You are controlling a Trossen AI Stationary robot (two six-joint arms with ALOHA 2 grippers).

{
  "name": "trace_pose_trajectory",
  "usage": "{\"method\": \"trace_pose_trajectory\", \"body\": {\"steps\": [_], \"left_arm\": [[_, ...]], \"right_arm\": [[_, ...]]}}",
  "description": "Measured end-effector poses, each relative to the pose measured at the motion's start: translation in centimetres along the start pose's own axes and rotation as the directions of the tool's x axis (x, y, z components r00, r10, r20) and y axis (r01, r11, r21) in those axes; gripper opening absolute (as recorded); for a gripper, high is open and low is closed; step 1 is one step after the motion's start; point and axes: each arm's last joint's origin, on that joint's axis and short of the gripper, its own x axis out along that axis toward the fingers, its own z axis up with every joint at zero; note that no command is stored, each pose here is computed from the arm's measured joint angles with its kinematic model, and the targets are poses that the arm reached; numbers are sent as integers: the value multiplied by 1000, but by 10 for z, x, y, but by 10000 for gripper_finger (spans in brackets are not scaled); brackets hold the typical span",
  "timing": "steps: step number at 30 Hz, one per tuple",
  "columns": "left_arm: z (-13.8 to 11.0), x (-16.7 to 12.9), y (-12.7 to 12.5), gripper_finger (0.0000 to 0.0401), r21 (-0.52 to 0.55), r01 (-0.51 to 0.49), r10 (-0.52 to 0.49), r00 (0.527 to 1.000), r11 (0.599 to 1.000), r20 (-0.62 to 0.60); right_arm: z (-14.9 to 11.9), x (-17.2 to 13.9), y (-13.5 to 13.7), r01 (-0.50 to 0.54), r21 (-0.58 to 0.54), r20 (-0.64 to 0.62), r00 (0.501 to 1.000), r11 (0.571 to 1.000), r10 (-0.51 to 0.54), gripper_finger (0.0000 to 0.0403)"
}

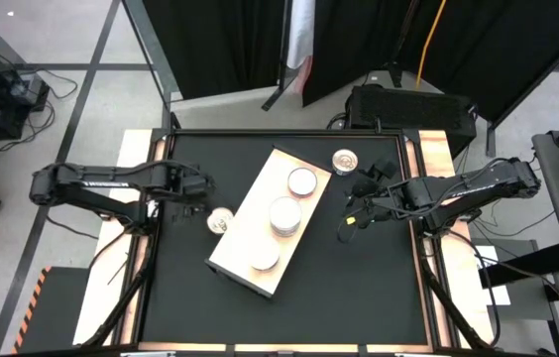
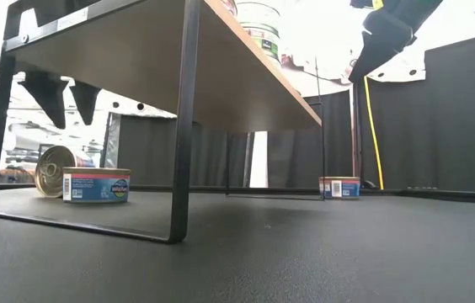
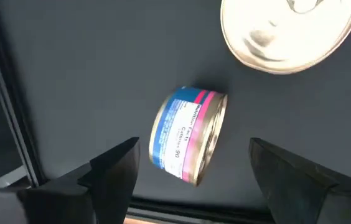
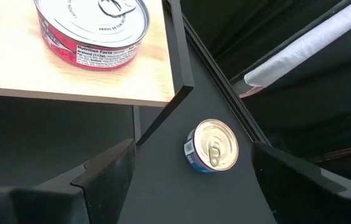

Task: Stack canned seafood by type on shelf
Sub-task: Stack the blue tuna can on top of the other blue tuna cans on the shelf

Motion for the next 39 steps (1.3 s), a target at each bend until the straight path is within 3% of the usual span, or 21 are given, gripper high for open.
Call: {"method": "trace_pose_trajectory", "body": {"steps": [17, 32, 39], "left_arm": [[7, 31, 24, 302, 115, 85, -66, 986, 990, -153], [12, 61, 34, 300, 98, 189, -166, 964, 977, -208], [10, 67, 32, 253, 89, 208, -182, 954, 974, -236]], "right_arm": [[0, 0, 1, -23, -5, -11, 1000, 1000, 23, 313], [0, 0, 1, -23, -8, -11, 1000, 1000, 23, 313], [0, 0, 1, -23, -8, -11, 1000, 1000, 23, 313]]}}
